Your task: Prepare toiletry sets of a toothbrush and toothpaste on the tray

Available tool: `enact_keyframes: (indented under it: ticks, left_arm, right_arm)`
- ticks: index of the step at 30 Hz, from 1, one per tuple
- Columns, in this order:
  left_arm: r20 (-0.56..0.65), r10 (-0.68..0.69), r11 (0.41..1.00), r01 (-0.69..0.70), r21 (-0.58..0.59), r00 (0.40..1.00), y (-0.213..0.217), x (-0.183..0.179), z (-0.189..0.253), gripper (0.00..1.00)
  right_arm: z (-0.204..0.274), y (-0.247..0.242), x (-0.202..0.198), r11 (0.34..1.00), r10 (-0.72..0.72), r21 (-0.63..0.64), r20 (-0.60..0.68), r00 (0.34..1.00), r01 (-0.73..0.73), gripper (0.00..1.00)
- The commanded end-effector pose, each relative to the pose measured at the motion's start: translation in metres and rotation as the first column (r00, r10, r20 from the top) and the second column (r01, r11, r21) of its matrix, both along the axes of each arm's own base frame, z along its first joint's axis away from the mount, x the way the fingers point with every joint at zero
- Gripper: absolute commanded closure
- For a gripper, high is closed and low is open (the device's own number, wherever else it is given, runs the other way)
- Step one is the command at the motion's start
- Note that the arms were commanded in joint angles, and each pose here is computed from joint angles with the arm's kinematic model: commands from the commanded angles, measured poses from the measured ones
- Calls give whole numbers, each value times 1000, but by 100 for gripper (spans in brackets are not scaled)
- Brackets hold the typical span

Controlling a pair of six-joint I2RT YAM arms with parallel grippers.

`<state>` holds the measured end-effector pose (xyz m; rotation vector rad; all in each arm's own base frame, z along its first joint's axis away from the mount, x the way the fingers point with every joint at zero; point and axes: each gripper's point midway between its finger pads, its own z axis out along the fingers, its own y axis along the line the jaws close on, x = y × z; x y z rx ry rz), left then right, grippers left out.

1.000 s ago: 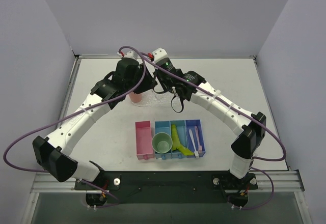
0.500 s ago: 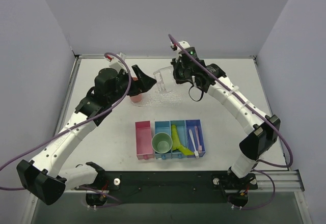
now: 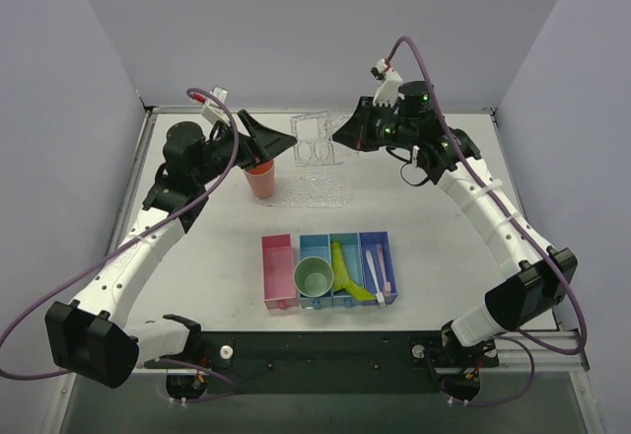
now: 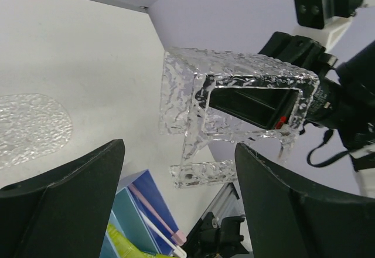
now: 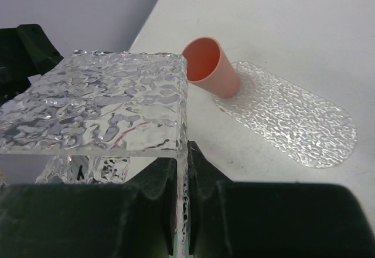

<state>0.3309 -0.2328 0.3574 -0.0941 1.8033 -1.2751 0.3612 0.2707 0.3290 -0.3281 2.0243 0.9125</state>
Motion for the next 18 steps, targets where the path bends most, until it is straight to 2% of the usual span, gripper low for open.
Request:
enact_keyframes:
  ticks: [1,6,13,18]
  left_arm:
    - [107,-85,984,100,-145,991,-11,-10,42,14]
    - [116,-82,977,102,-185,990,-12,-8,46,17]
    - [125,-133,944,164,-285,983,-20,-9,61,32]
    - [143,-139,925,180,-333,980,-20,-10,72,38]
  right_arm:
    - [40,16,-8,972,105,208,25,994,-108,100]
    - [50,18,-9,955,147,255,47,988,-154,100]
    - [53,29,-17,917,244,319,28,969,-240,100]
    - [45,31,-20,909,277,325,0,961,-262,100]
